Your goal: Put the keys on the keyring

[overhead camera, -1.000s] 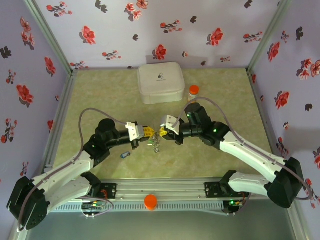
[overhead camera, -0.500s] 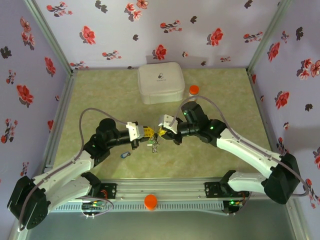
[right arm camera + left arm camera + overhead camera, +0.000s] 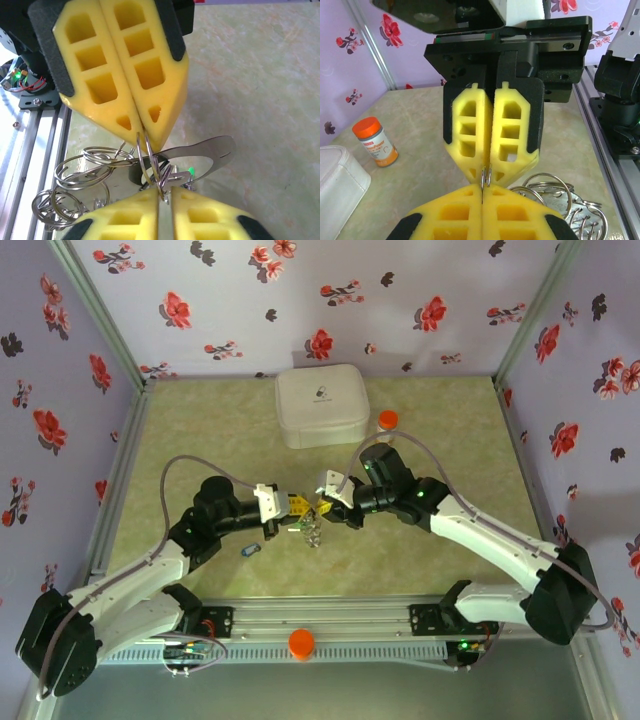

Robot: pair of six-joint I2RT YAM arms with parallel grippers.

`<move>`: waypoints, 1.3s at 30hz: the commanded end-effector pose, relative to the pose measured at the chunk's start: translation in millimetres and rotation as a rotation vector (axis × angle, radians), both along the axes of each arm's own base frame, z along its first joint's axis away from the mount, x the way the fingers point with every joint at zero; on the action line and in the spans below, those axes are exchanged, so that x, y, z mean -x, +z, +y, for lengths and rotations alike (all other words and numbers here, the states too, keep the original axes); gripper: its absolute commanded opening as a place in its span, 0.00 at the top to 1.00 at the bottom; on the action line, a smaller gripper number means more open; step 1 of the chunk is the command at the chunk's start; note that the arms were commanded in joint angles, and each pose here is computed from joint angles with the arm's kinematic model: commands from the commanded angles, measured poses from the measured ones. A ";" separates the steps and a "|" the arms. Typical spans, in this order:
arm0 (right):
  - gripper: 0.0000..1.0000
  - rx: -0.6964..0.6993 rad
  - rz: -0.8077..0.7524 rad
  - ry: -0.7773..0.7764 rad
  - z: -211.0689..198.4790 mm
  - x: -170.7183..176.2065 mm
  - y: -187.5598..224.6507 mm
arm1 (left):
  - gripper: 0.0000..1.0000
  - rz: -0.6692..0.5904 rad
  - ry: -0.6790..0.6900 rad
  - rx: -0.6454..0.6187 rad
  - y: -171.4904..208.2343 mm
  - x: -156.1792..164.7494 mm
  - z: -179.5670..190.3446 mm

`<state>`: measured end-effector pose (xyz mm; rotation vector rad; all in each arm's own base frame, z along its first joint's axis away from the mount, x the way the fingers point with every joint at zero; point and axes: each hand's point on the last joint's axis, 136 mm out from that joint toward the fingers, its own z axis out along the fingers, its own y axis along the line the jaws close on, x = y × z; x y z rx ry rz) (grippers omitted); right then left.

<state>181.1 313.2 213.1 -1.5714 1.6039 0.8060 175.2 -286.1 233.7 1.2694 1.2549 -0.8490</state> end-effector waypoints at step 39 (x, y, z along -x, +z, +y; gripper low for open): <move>1.00 0.152 -0.119 0.040 1.7 1.9 25.0 | 0.78 -0.048 0.021 -0.109 12.0 -8.3 2.4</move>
